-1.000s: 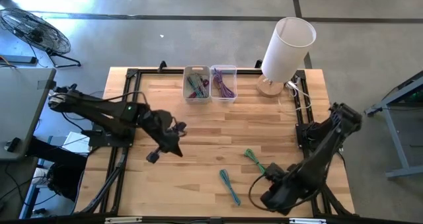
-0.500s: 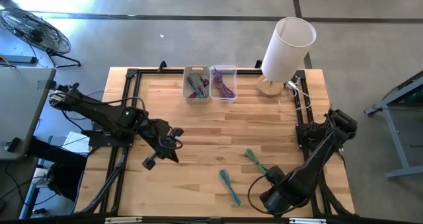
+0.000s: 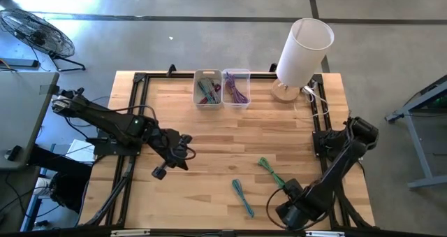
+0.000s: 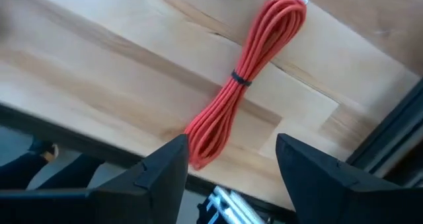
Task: Pick & Place USB Port
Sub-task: Put the red USB cable into the transparent bin
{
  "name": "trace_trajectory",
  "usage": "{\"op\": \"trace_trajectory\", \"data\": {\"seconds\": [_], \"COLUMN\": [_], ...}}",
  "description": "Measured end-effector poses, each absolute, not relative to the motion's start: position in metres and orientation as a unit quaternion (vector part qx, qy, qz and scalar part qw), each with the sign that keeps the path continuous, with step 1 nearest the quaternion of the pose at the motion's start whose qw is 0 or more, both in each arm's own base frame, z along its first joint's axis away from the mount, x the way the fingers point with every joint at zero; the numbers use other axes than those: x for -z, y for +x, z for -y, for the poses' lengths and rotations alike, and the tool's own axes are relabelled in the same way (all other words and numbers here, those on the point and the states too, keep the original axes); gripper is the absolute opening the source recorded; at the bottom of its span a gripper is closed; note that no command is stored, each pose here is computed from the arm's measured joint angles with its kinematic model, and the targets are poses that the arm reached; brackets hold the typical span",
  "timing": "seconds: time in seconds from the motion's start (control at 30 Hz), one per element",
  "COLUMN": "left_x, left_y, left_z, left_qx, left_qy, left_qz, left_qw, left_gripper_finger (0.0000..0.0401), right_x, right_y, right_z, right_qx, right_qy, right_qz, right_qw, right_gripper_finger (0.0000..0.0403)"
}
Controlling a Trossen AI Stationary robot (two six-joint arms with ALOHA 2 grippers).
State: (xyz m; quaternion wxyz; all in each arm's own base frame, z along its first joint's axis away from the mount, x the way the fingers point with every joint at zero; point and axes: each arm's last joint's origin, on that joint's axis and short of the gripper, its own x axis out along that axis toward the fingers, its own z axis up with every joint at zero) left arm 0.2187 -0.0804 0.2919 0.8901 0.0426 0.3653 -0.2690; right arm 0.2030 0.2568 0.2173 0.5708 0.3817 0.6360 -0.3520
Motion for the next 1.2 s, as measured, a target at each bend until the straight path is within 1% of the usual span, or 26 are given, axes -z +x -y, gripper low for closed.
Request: {"op": "trace_trajectory", "data": {"seconds": [0.2,0.37,0.5,0.67,0.8,0.87,0.93,1.0,1.1,1.2], "left_x": [-0.283,-0.276,-0.273,-0.273,-0.273,-0.273,-0.272,-0.272,-0.272,-0.272], "left_y": [0.217,0.217,0.216,0.216,0.216,0.216,0.217,0.217,0.218,0.218], "left_z": [0.08,0.078,0.078,0.078,0.078,0.078,0.077,0.076,0.074,0.073], "left_qx": [0.26,0.241,0.237,0.235,0.234,0.232,0.219,0.201,0.177,0.15], "left_qy": [0.025,0.033,0.032,0.033,0.033,0.034,0.041,0.049,0.056,0.055], "left_qz": [-0.383,-0.392,-0.396,-0.397,-0.397,-0.397,-0.397,-0.396,-0.396,-0.395], "left_qw": [0.886,0.887,0.886,0.887,0.887,0.887,0.891,0.895,0.899,0.905], "left_gripper_finger": [0.0001,0.0001,0.0001,0.0001,0.0001,0.0001,0.0001,0.0001,0.0001,0.0001], "right_x": [-0.187,-0.166,-0.153,-0.136,-0.128,-0.126,-0.124,-0.123,-0.121,-0.121], "right_y": [0.199,0.204,0.203,0.197,0.195,0.194,0.194,0.193,0.192,0.191], "right_z": [-0.249,-0.245,-0.239,-0.23,-0.227,-0.226,-0.226,-0.225,-0.224,-0.223], "right_qx": [0.368,0.343,0.35,0.362,0.341,0.339,0.33,0.32,0.302,0.297], "right_qy": [0.395,0.434,0.447,0.457,0.467,0.467,0.462,0.452,0.434,0.424], "right_qz": [-0.656,-0.644,-0.64,-0.655,-0.656,-0.656,-0.659,-0.665,-0.676,-0.678], "right_qw": [0.528,0.529,0.518,0.48,0.485,0.487,0.493,0.501,0.513,0.522], "right_gripper_finger": [0.022,0.022,0.022,0.022,0.0216,0.0201,0.017,0.0122,0.0036,0.0031]}}
